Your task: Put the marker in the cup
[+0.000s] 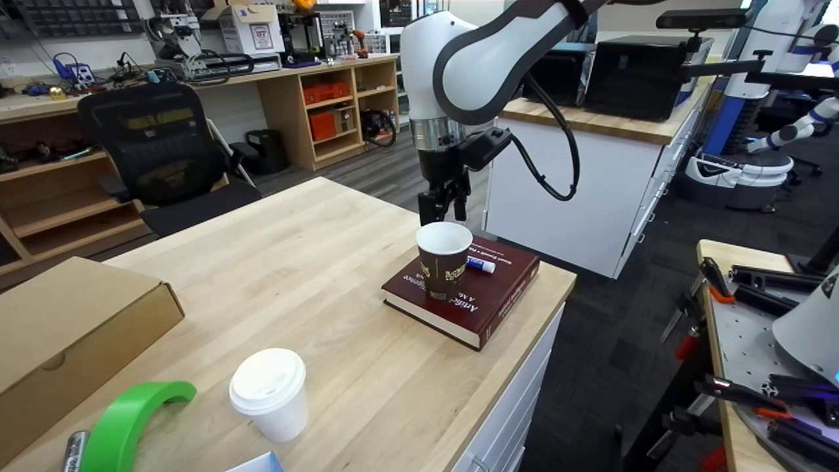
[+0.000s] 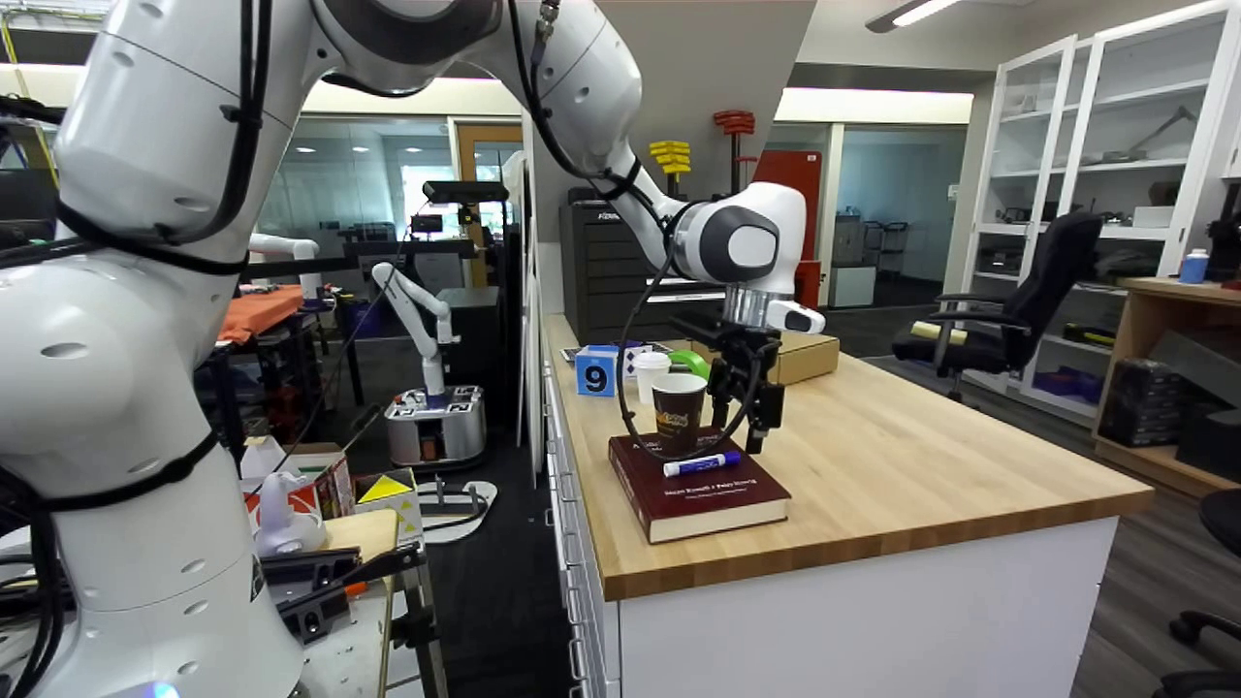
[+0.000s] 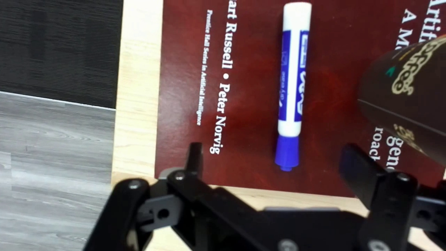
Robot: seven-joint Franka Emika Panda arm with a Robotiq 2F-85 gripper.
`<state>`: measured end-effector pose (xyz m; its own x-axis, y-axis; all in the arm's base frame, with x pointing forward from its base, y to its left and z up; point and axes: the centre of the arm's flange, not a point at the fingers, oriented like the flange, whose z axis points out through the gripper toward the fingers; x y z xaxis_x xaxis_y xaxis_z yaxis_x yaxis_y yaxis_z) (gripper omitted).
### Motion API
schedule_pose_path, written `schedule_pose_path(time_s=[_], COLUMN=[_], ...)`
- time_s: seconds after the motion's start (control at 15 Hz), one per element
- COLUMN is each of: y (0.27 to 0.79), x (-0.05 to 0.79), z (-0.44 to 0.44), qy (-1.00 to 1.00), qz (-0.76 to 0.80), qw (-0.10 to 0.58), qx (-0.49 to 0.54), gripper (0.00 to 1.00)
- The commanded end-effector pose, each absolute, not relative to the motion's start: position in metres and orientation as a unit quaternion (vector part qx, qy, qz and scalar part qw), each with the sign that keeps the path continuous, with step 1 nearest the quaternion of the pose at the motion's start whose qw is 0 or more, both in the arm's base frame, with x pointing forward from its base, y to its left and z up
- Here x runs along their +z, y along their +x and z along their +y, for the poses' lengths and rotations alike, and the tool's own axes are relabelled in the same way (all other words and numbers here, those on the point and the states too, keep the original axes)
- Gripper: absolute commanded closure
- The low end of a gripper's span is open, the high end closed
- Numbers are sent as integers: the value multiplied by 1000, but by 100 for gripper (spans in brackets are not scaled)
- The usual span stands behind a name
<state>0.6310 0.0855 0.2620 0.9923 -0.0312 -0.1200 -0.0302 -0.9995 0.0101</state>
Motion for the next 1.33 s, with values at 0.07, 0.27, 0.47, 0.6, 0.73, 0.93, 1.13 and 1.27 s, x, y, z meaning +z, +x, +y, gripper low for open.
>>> schedule_pose_path(time_s=[0.07,0.27,0.47,0.6,0.73,0.93,1.13,1.27], y=[620,619,618,619,619,616,614,613], x=[256,248,240,233,228,228,230,231], z=[92,96,100,99,98,98,99,97], qy=[997,997,996,996,995,996,996,996], qz=[-10,-8,-5,-6,-9,-7,-5,-5], qw=[-6,-5,-5,-6,-6,-4,-2,-4], qx=[-73,-79,-85,-91,-94,-94,-94,-91], gripper=[0,0,0,0,0,33,53,66])
